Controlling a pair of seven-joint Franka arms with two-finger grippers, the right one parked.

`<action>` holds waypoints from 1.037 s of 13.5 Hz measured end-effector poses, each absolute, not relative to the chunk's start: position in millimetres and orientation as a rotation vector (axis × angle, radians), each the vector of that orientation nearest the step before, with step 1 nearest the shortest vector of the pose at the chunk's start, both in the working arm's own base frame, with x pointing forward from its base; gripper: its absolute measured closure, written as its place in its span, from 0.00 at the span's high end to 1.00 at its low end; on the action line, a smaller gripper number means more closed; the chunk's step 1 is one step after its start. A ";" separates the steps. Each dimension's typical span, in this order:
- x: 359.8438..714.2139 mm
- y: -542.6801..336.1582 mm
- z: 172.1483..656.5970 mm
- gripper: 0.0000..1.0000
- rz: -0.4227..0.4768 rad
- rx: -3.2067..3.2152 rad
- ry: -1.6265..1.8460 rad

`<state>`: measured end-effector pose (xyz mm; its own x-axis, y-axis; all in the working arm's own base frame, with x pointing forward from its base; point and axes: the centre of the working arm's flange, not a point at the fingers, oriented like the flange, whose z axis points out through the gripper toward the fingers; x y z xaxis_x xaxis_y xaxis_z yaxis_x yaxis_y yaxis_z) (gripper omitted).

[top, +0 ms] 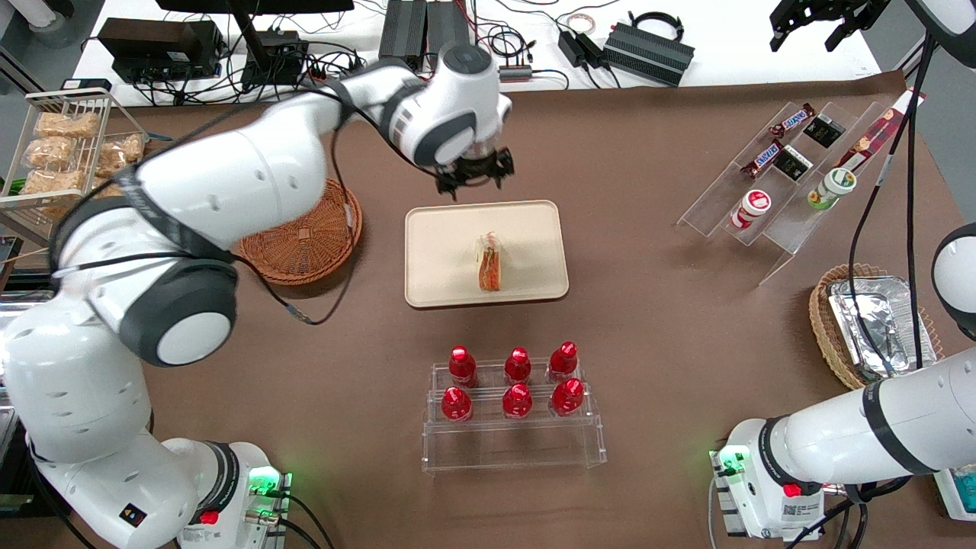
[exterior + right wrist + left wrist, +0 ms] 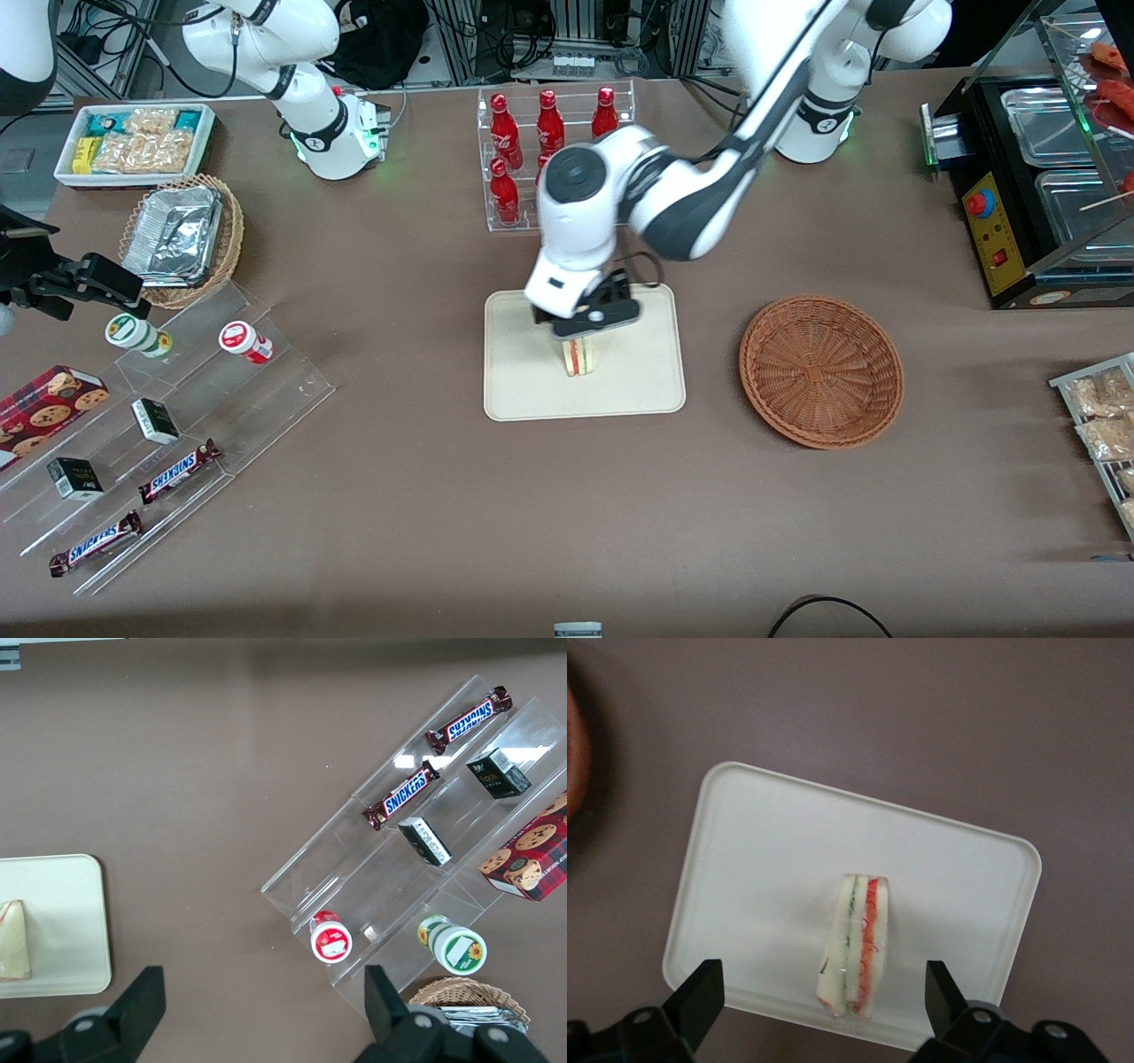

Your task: Place sandwich from basket to tray

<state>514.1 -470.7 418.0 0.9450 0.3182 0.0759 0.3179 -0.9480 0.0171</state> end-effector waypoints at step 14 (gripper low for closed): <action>546.5 -102.4 611.0 1.00 -0.206 3.198 0.576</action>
